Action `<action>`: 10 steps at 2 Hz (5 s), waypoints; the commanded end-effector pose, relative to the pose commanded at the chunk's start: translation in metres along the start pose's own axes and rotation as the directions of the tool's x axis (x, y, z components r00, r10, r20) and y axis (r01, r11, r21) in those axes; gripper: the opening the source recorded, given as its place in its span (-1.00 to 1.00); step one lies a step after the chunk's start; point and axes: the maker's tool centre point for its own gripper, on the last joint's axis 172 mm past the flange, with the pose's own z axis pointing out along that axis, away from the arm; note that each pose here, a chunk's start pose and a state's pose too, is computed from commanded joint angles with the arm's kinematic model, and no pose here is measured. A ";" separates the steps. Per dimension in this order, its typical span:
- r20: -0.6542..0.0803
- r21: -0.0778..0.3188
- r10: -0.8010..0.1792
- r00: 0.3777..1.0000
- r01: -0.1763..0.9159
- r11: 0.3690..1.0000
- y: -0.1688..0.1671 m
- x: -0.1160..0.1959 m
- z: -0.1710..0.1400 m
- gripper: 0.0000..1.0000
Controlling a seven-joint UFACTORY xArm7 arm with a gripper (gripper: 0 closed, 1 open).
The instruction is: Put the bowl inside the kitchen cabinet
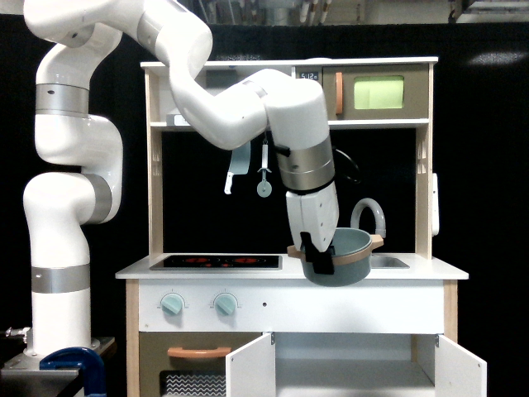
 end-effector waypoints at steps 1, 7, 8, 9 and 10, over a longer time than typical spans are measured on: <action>0.000 0.000 0.000 1.000 0.000 1.000 0.098 -0.027 0.065 -1.00; 0.000 0.000 0.000 1.000 0.000 1.000 -0.042 -0.026 0.312 -1.00; 0.000 0.000 0.000 1.000 0.000 1.000 -0.063 -0.033 0.308 -1.00; 0.000 0.000 0.000 1.000 0.000 1.000 -0.038 -0.033 0.256 -1.00; 0.000 0.000 0.000 1.000 0.000 1.000 -0.047 -0.036 0.059 -1.00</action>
